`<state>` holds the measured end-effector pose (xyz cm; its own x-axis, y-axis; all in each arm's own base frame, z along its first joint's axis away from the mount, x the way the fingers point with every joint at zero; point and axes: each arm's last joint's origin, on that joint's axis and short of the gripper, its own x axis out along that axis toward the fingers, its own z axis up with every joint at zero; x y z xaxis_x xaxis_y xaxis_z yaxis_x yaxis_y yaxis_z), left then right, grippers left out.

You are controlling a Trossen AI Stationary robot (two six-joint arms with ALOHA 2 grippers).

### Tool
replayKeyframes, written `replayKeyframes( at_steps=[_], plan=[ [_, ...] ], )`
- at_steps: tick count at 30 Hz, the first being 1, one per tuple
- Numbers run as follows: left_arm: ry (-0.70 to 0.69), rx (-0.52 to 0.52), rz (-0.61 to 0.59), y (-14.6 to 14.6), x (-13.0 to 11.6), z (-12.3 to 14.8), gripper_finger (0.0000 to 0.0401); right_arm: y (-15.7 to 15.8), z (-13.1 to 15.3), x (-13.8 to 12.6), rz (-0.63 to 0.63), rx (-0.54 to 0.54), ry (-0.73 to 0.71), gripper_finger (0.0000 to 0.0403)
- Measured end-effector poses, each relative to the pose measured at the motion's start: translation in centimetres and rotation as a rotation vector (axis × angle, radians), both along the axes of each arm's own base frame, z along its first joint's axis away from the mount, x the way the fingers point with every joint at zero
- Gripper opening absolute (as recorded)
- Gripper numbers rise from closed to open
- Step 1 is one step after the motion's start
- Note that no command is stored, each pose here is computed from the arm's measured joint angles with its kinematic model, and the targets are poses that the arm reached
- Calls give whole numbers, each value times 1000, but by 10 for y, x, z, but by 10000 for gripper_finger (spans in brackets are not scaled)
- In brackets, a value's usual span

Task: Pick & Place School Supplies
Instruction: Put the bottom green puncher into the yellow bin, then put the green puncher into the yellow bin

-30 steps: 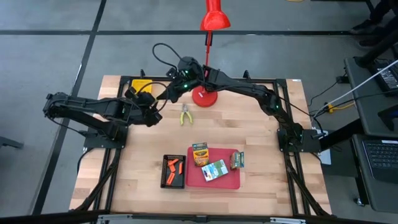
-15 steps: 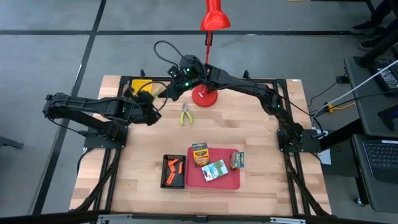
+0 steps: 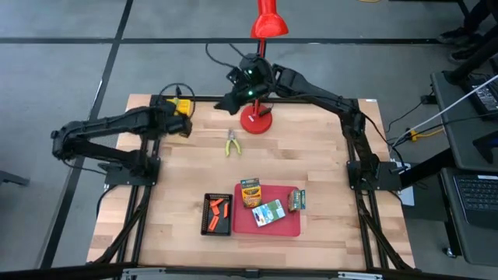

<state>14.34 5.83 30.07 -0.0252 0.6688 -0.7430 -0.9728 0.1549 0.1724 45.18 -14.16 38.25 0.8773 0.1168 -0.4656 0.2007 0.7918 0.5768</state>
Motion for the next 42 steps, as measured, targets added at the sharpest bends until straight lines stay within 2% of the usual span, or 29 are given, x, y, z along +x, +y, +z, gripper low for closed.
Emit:
replayKeyframes(
  at_steps=[3,7,12,17,21,26,32,36,40,42],
  plan=[
    [-49,-31,87,25,2,-2,46,14,6,-11,14,-67,74,259],
    [-116,-37,68,65,9,-8,46,35,24,-32,35,-137,131,241],
    [-178,-130,68,105,-3,-48,46,59,48,-60,37,-183,170,225],
    [-189,-154,48,121,-14,-81,46,83,79,-93,-12,-231,151,217],
    [-151,-233,88,124,-25,-104,47,96,98,-117,-57,-243,130,217],
    [-139,-218,72,124,-25,-114,86,106,110,-134,-107,-277,120,217],
    [-157,-124,92,126,-26,-104,164,109,104,-137,-136,-273,189,217],
    [-213,-70,70,118,-29,-90,206,109,87,-128,-144,-273,259,217],
    [-392,0,-81,97,-26,-60,221,108,49,-114,-146,-261,376,217],
    [-478,35,-167,81,-26,-45,221,108,23,-100,-102,-210,391,217]
  ],
)
